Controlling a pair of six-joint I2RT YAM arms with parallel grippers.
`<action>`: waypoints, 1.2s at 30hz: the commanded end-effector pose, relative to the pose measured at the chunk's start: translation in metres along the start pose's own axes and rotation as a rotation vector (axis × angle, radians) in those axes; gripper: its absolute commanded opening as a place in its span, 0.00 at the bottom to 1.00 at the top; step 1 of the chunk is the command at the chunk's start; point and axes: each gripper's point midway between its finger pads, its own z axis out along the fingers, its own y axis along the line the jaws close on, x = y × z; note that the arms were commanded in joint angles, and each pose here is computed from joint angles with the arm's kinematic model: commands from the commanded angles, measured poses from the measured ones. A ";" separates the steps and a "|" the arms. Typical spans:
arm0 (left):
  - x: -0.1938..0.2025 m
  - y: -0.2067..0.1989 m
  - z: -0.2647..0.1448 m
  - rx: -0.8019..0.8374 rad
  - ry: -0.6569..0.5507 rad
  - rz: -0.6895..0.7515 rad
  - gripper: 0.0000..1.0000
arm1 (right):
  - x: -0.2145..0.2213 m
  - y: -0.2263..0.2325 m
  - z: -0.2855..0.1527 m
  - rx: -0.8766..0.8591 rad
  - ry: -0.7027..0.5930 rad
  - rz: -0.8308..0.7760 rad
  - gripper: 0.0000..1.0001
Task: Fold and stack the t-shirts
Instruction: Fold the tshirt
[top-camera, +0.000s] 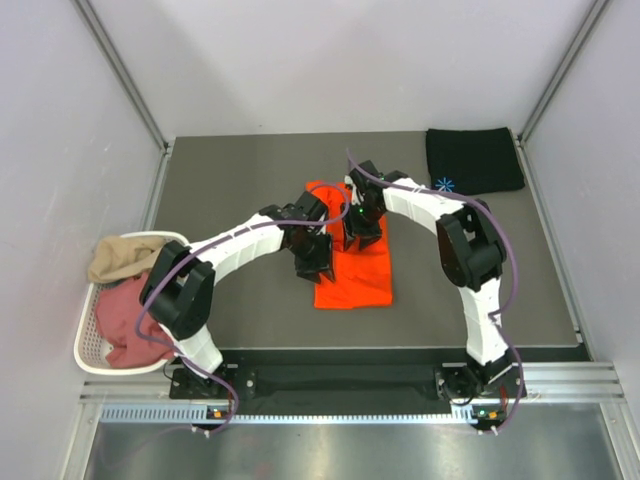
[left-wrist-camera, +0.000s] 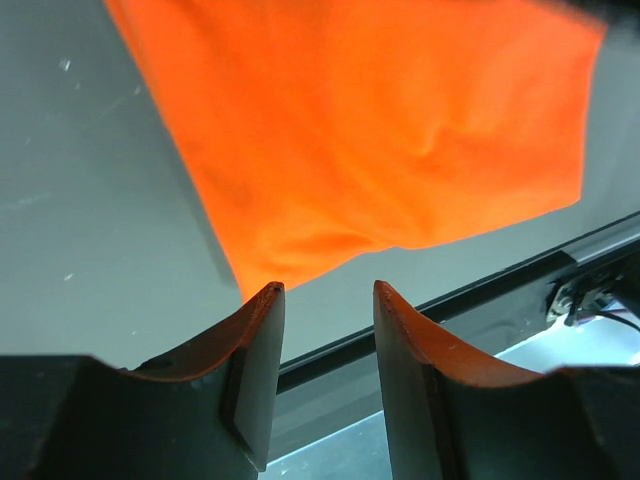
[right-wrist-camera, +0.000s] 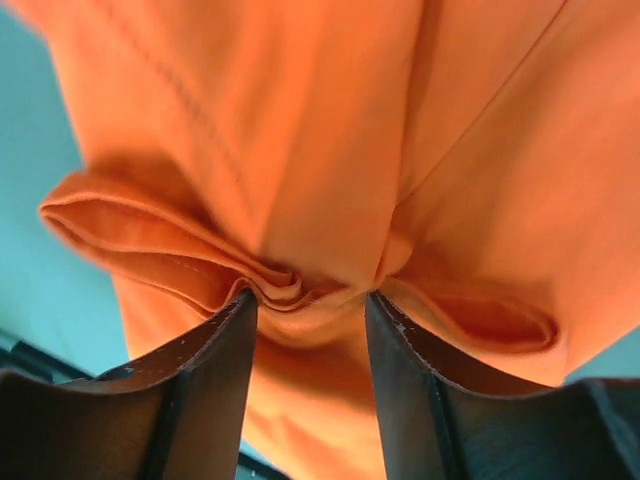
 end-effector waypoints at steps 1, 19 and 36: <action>0.002 0.000 -0.013 0.011 -0.038 0.005 0.46 | -0.032 -0.006 -0.002 0.044 -0.081 -0.014 0.49; 0.019 0.010 -0.004 0.035 -0.012 0.022 0.45 | 0.091 -0.017 -0.088 -0.050 -0.106 -0.029 0.66; 0.029 0.027 0.022 0.014 0.033 -0.023 0.40 | 0.135 -0.036 -0.047 -0.160 -0.050 0.053 0.47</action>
